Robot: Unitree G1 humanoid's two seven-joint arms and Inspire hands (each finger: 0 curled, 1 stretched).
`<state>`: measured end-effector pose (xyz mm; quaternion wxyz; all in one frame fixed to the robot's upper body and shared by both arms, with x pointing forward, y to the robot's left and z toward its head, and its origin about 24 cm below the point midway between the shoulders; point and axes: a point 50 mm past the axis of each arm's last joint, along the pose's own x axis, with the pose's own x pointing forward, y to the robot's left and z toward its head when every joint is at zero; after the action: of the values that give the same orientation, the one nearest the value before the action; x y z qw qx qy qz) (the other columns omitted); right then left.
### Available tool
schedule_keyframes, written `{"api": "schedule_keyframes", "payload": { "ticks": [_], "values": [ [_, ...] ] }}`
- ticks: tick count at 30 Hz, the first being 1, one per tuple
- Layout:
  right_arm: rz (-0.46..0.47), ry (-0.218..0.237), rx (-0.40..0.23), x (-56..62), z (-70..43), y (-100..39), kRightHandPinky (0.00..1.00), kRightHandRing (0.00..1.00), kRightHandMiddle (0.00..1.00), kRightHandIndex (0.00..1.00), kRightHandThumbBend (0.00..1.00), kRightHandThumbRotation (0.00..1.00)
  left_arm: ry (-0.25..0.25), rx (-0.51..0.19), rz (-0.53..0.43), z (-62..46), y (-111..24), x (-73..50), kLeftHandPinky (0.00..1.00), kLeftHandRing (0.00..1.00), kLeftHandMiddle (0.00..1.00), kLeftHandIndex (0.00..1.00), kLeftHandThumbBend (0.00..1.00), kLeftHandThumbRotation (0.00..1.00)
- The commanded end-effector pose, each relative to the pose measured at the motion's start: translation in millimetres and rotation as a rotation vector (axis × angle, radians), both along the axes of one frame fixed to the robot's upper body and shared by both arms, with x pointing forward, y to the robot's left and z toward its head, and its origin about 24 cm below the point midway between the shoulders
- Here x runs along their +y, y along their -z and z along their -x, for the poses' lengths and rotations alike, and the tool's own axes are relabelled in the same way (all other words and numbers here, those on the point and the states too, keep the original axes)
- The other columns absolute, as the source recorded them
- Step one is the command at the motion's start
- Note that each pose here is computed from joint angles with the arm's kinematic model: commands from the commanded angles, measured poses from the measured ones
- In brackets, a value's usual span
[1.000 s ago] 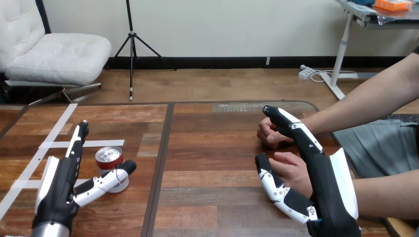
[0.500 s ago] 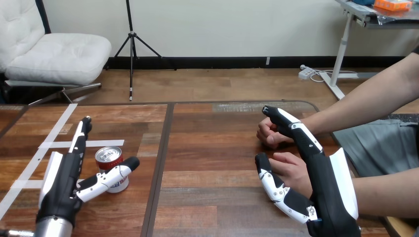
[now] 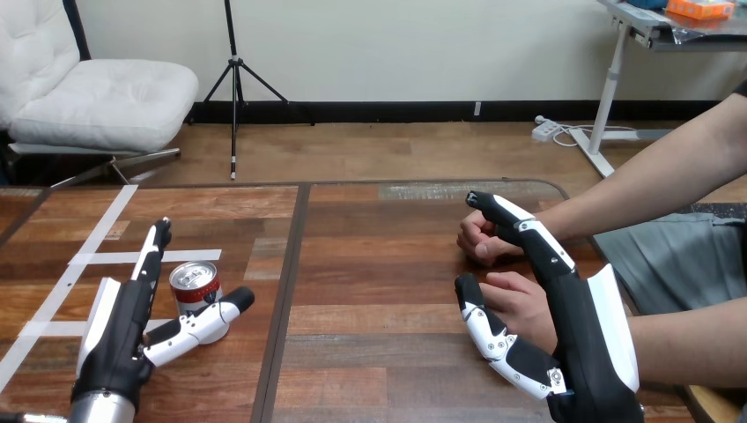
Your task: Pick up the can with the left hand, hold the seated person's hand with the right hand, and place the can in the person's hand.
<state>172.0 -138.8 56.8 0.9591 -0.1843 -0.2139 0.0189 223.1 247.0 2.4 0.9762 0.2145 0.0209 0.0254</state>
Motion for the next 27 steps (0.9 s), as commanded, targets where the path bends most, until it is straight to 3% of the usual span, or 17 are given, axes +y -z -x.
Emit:
{"api": "schedule_keyframes", "payload": {
  "ticks": [1,27],
  "values": [
    [-0.014,-0.02,-0.078,1.7,-9.9,-12.1,0.85,0.86,0.85,0.81,0.25,0.0,0.014,-0.068,-0.05,-18.9,-18.9,2.5,1.0,1.0,1.0,1.0,1.0,0.52],
    [-0.021,-0.034,-0.081,2.8,-9.0,-11.4,0.81,0.85,0.86,0.83,0.25,0.0,-0.015,-0.039,-0.096,-27.8,-15.3,7.6,1.0,1.0,1.0,1.0,1.0,0.52]
  ]
}}
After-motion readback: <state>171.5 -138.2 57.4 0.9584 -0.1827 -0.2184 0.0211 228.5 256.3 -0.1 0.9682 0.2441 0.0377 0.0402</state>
